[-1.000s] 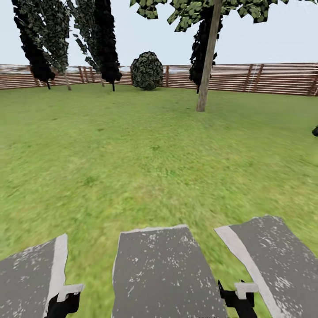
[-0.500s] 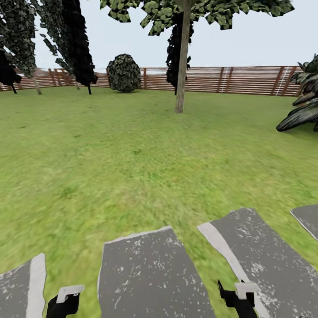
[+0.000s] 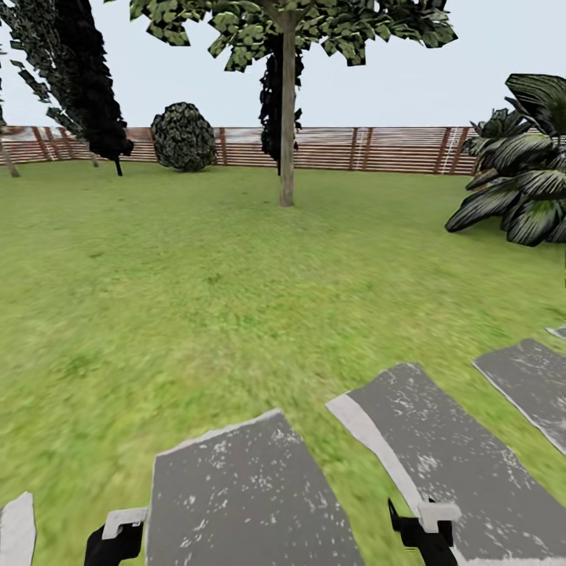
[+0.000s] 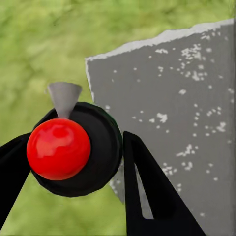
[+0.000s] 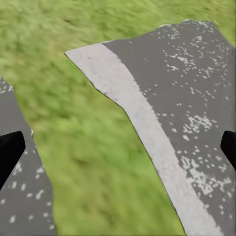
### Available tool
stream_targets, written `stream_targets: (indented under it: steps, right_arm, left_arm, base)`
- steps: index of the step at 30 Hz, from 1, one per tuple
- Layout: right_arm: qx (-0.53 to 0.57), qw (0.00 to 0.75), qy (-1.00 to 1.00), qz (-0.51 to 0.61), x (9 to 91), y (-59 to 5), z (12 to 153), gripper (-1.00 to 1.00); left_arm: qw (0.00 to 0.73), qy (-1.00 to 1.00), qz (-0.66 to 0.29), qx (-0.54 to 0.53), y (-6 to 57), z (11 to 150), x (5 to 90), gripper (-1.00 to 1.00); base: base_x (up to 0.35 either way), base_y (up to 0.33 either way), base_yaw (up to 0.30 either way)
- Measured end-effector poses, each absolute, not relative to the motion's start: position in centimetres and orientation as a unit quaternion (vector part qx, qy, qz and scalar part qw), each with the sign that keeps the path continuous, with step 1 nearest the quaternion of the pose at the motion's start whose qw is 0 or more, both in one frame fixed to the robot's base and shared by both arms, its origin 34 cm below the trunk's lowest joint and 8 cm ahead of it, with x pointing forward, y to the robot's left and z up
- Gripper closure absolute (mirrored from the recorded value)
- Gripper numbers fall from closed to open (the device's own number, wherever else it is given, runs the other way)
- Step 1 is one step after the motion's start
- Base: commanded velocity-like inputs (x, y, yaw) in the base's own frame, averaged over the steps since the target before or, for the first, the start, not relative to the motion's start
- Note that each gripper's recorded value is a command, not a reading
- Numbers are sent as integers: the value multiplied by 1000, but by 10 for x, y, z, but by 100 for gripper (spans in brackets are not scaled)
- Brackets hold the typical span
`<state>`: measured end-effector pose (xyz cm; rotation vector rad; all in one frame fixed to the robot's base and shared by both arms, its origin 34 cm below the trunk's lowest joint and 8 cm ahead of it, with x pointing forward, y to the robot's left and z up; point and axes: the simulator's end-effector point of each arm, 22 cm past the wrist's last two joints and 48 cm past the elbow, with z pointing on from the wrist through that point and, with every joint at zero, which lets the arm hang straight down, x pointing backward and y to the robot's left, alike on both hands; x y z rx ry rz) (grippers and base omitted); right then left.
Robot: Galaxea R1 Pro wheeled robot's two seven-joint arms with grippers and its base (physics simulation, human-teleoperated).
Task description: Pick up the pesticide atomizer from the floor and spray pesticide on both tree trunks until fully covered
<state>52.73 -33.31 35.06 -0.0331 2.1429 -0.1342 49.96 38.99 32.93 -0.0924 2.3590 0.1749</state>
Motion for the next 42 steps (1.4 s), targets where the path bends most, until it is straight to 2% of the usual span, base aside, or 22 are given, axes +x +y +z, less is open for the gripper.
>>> stream_targets:
  steps: [27, 42]
  right_arm:
    - [-15, 477, 877, -54, 528, -332, 351, -100]
    - [-14, 477, 877, -55, 527, -333, 351, -100]
  left_arm:
    - [377, 923, 68, -36, 388, 329, 499, 100]
    - [377, 923, 68, -36, 388, 329, 499, 100]
  base:
    - [338, 0, -1]
    - [339, 0, 79]
